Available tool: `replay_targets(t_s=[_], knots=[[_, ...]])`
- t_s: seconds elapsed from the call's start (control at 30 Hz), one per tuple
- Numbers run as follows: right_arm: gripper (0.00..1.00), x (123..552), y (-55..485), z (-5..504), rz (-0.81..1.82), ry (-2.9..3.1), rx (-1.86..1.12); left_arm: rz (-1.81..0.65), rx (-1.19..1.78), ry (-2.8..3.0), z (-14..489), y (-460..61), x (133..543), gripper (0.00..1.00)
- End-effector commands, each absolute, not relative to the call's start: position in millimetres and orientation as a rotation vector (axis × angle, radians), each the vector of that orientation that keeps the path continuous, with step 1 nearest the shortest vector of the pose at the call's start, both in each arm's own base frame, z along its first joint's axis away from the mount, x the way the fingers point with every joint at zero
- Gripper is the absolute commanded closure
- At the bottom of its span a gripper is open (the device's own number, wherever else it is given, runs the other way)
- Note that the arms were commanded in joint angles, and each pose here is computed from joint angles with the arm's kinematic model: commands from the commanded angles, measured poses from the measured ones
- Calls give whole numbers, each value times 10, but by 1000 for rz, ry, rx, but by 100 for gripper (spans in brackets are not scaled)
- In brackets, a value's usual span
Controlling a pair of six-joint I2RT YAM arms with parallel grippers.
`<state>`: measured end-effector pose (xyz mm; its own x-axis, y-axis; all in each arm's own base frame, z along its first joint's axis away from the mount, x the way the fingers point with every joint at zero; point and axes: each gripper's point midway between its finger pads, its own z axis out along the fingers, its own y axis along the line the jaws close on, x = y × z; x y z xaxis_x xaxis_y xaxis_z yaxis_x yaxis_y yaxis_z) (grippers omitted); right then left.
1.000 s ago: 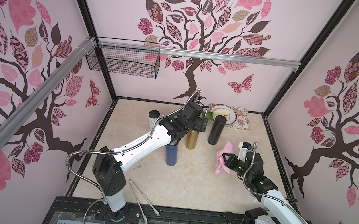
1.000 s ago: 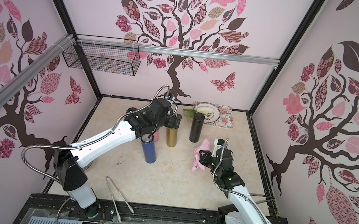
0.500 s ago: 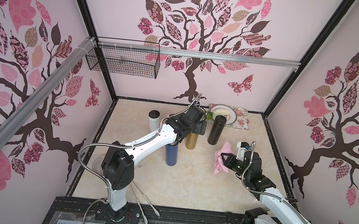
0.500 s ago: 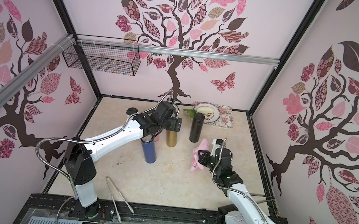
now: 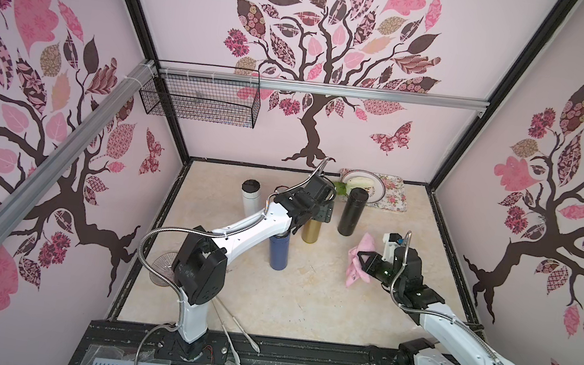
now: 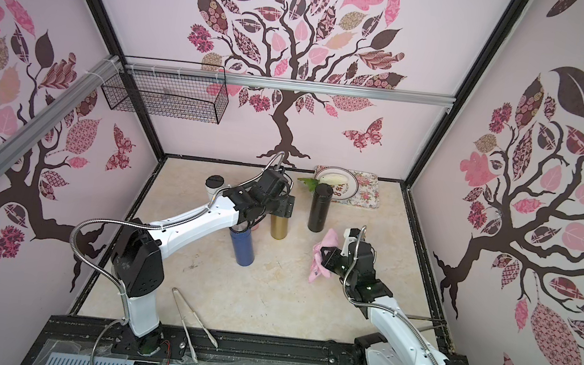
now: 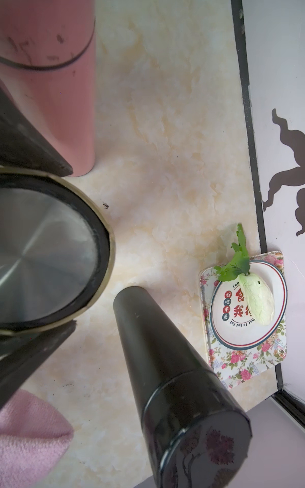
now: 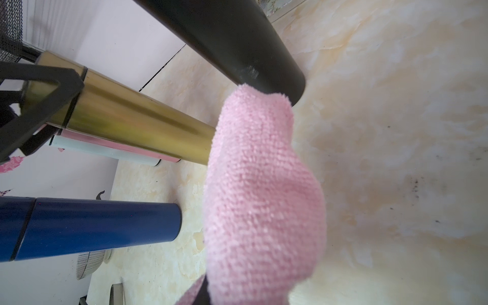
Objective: Wipe the surface of the thermos
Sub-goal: Pick up the thermos from the center of the board.
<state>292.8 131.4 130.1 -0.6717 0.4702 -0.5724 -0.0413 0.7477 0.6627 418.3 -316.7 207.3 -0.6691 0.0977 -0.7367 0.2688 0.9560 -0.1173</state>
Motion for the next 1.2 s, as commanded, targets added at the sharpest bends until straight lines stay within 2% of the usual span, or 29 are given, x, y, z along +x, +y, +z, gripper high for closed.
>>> replay_targets(t_s=[0.0,0.27,0.4,0.5,0.53,0.6,0.63,0.93,1.03,1.17], knots=[[100,2967,1319,1352,857,2143,312,-270,249,2313,1919,-3184,4223,15],[100,2960,1321,1287,862,2147,321,-259,262,2338,1764,-3232,4252,17],[100,2954,1327,1295,871,2145,321,-267,263,2330,1771,-3235,4254,24],[100,2932,1345,1308,885,2141,308,-261,273,2327,1769,-3237,4259,45],[100,2920,1354,1309,895,2139,303,-264,277,2326,1772,-3241,4261,56],[100,2874,1404,1304,934,2138,280,-269,283,2324,1808,-3238,4250,89],[100,2845,1434,1310,963,2137,268,-272,285,2325,1826,-3230,4233,100],[100,2449,1753,1363,1242,2110,89,-521,277,2308,2166,-3269,3794,100],[100,2278,1937,1486,1338,2042,-21,-533,288,2300,2206,-3319,3601,100],[100,2197,2139,1660,1308,1976,-95,-565,317,2317,2178,-3471,3354,100]])
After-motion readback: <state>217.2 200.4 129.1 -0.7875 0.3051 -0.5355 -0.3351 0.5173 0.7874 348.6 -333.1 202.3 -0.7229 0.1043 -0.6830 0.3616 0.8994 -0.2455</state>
